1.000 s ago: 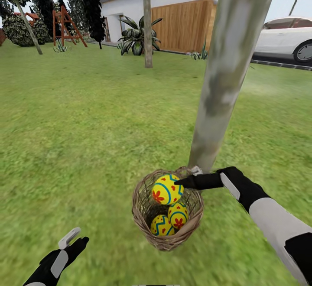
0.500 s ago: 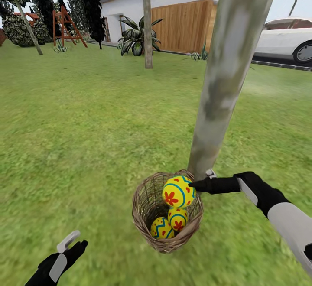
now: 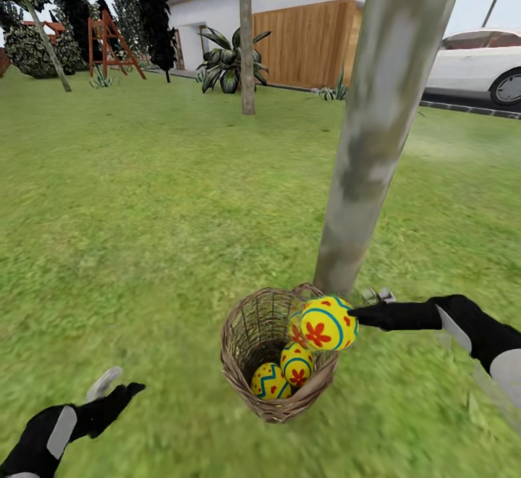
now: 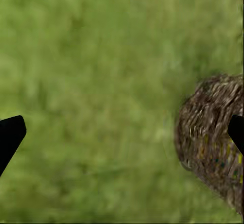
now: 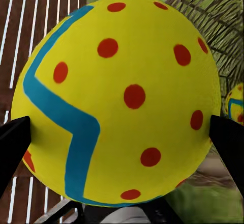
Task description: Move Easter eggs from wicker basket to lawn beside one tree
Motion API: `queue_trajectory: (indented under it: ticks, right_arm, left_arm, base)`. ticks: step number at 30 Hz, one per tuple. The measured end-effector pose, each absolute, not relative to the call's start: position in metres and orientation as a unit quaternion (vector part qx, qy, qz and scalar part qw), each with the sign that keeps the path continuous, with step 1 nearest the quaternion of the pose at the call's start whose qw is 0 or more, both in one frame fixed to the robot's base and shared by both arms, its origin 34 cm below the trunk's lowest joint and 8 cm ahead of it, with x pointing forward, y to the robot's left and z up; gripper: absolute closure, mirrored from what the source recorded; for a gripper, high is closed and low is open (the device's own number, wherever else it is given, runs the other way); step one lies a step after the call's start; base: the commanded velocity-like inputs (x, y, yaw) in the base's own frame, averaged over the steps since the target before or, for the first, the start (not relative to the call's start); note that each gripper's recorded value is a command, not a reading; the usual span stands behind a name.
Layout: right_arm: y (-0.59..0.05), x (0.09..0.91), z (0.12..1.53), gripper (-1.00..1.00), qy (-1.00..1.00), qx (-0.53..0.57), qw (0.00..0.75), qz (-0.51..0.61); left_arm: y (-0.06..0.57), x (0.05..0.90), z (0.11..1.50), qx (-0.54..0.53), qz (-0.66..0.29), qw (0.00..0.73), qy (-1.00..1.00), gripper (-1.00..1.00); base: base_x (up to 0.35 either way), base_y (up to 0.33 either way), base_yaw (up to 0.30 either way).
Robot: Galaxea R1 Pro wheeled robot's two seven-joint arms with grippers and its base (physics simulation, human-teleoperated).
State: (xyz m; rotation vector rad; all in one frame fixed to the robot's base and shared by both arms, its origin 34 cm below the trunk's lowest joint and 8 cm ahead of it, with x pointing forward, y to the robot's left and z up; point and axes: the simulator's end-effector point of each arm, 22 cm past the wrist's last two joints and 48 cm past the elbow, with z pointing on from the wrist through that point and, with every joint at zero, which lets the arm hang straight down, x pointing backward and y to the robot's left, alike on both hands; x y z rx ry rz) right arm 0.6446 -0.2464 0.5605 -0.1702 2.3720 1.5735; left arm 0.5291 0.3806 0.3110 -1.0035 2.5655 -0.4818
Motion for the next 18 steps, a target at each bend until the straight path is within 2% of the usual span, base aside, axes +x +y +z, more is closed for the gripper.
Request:
queue_trajectory:
  ticks: [1,2,10,18]
  right_arm:
    - [-0.275,0.642,0.564,1.00,0.831,-0.051,0.151,0.533]
    - [-0.281,0.636,0.569,1.00,0.824,-0.050,0.148,0.545]
    - [-0.325,0.623,0.587,1.00,0.816,-0.061,0.172,0.548]
    - [-0.348,0.617,0.567,1.00,0.826,-0.069,0.198,0.522]
  left_arm:
    - [0.363,0.600,0.397,-0.295,-0.294,0.273,0.867,-1.00]
    - [0.334,0.619,0.446,-0.256,-0.394,0.316,0.824,-1.00]
    - [0.312,0.628,0.493,-0.217,-0.480,0.350,0.775,-1.00]
    - [0.271,0.640,0.522,-0.199,-0.520,0.372,0.743,-1.00]
  base:
    - [0.000,0.000,0.000]
    - [0.000,0.000,0.000]
    - [0.000,-0.017,0.000]
    - [0.052,-0.266,0.000]
